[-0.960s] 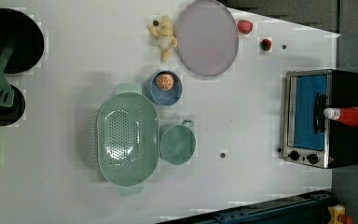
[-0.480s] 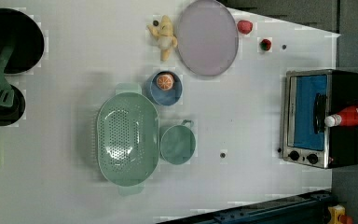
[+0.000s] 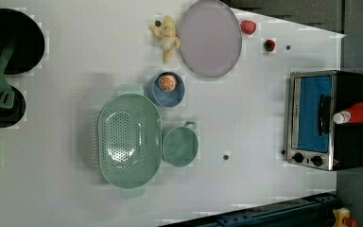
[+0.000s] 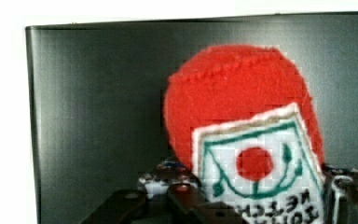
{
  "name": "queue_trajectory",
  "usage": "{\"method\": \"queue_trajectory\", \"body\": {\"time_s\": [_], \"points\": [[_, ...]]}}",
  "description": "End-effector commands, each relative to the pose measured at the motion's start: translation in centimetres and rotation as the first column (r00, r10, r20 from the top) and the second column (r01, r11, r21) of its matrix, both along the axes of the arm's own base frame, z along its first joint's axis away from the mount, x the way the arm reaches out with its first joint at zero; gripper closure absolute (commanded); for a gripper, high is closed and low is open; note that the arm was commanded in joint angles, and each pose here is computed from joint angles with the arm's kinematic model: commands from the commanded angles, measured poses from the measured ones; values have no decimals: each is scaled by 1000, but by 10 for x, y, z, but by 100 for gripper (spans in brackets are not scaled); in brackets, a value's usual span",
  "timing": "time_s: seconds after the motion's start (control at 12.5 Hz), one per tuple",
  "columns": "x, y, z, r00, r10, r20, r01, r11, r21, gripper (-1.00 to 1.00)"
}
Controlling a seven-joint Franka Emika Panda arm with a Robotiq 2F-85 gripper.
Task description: Pick Ketchup from oven and place it on table.
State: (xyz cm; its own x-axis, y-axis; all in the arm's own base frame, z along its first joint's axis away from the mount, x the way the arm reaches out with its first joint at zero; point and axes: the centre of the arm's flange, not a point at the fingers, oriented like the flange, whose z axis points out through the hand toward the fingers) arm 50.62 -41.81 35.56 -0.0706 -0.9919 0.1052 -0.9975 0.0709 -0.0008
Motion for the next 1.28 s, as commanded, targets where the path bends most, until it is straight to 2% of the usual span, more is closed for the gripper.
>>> {"method": "queue_trajectory", "body": {"time_s": [0.08,0.24,0.32,0.64,1.04,1.28], "points": [[10,-2,60,996,68,65,-66,997,-39,-24],[27,18,100,979,192,61,-187,979,-75,-24],[35,36,117,967,250,51,-246,967,-68,-24],[64,143,167,910,413,41,-415,908,56,-24],[82,274,182,800,599,23,-593,785,178,-24],[92,344,167,725,689,11,-675,706,214,-24]]}}
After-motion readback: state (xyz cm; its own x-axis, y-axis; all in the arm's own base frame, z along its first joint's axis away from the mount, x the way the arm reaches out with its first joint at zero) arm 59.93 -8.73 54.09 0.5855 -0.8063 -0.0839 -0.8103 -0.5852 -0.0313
